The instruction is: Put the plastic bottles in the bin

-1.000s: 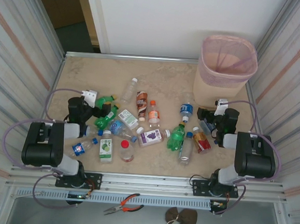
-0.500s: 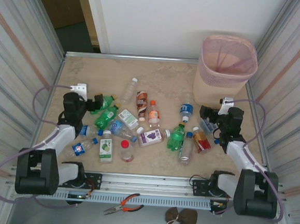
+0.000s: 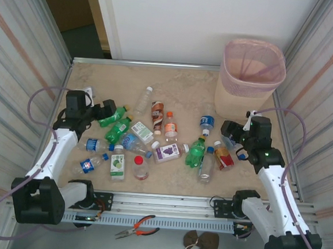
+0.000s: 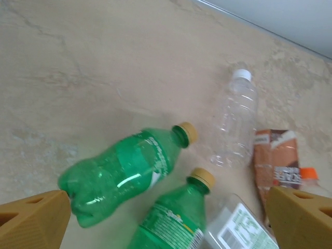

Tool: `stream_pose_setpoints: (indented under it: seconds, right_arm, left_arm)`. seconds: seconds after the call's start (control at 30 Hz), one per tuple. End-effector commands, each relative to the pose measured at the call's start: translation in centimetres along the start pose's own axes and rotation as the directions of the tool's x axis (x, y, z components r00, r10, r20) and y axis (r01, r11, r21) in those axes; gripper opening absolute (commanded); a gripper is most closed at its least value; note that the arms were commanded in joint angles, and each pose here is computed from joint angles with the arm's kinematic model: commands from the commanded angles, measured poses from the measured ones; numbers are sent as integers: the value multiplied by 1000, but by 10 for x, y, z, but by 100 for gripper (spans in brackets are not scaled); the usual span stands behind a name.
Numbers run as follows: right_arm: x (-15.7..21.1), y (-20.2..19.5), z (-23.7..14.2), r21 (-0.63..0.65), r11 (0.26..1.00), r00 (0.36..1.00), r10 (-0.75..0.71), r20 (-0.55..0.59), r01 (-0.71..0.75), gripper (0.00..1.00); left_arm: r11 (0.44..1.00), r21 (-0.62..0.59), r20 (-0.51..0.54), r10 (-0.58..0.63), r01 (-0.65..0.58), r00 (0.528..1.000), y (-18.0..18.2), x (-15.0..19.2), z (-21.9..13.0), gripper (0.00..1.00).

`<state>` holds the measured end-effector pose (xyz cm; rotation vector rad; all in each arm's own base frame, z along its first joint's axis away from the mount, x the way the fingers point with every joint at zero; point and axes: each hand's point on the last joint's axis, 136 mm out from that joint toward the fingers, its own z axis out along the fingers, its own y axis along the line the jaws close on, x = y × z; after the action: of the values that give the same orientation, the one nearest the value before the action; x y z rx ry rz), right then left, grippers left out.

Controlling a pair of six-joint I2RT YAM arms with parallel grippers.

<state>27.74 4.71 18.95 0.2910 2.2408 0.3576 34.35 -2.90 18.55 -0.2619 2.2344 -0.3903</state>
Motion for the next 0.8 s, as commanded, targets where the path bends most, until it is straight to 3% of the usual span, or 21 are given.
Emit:
stream_pose_setpoints:
  seconds: [0.0, 0.27, 0.53, 0.77]
  right_arm:
    - [33, -3, -15, 93, 993, 982, 88, -165, -74, 85]
    - [71, 24, -21, 151, 988, 933, 41, -357, 14, 73]
    - [119, 40, -10, 202, 973, 873, 1, -488, 112, 74]
    - [142, 37, 0, 206, 975, 863, 27, -504, 89, 73]
  left_arm:
    - [996, 85, -62, 46, -41, 997, -26, -3, -29, 97]
    - [969, 108, -72, 232, -224, 970, -29, -7, -32, 94]
    - [988, 81, -19, 136, -134, 991, -7, -15, -40, 91]
    - [993, 111, 32, 27, -30, 999, 9, -28, -45, 91]
